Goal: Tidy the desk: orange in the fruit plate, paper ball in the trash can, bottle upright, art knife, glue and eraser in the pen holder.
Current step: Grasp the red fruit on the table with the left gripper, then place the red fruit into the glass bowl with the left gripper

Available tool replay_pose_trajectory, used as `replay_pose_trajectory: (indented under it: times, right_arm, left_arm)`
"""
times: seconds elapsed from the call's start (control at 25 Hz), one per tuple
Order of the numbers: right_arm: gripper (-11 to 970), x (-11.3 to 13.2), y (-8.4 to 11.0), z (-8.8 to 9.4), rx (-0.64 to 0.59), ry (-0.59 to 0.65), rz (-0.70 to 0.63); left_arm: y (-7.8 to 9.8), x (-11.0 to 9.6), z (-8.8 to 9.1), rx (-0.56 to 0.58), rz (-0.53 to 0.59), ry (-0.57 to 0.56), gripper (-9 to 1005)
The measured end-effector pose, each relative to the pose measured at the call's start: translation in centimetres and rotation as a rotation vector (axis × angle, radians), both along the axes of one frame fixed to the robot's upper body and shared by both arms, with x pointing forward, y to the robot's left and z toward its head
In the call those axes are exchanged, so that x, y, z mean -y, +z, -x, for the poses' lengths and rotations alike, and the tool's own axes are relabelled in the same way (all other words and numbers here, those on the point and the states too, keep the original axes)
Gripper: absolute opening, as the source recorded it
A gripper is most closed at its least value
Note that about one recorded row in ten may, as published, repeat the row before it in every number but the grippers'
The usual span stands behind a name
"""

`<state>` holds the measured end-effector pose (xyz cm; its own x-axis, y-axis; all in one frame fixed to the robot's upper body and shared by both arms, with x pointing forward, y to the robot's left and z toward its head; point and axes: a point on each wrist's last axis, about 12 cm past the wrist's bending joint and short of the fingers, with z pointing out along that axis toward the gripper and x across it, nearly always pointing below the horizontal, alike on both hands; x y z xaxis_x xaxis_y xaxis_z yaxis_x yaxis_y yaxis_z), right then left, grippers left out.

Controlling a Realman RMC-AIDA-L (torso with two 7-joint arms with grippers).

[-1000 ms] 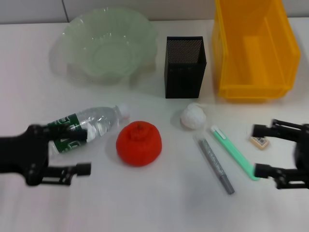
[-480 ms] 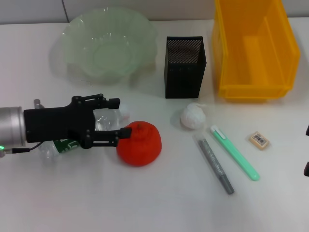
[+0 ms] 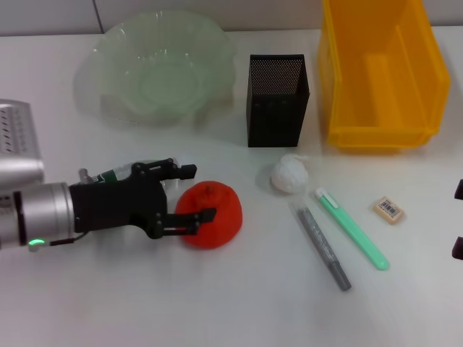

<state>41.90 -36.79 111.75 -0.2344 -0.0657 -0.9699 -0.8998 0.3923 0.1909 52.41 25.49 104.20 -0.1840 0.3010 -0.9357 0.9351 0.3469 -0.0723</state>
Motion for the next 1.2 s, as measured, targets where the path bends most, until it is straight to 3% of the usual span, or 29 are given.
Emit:
replay_pose_trajectory:
  times: [0.52, 0.76, 1.2]
  right_arm:
    - [837, -0.6, 0.3, -1.4, 0.021, 0.01, -0.001]
    - [837, -0.7, 0.4, -1.7, 0.021, 0.006, -0.009]
    - [837, -0.9, 0.1, -1.9, 0.012, 0.004, -0.016]
  left_arm:
    - [-1.2, 1.1, 0.3, 0.016, -0.026, -0.008, 827]
    - [-1.5, 1.3, 0.4, 0.014, -0.037, -0.012, 745]
    - [-1.5, 1.1, 0.7, 0.069, -0.033, -0.023, 329]
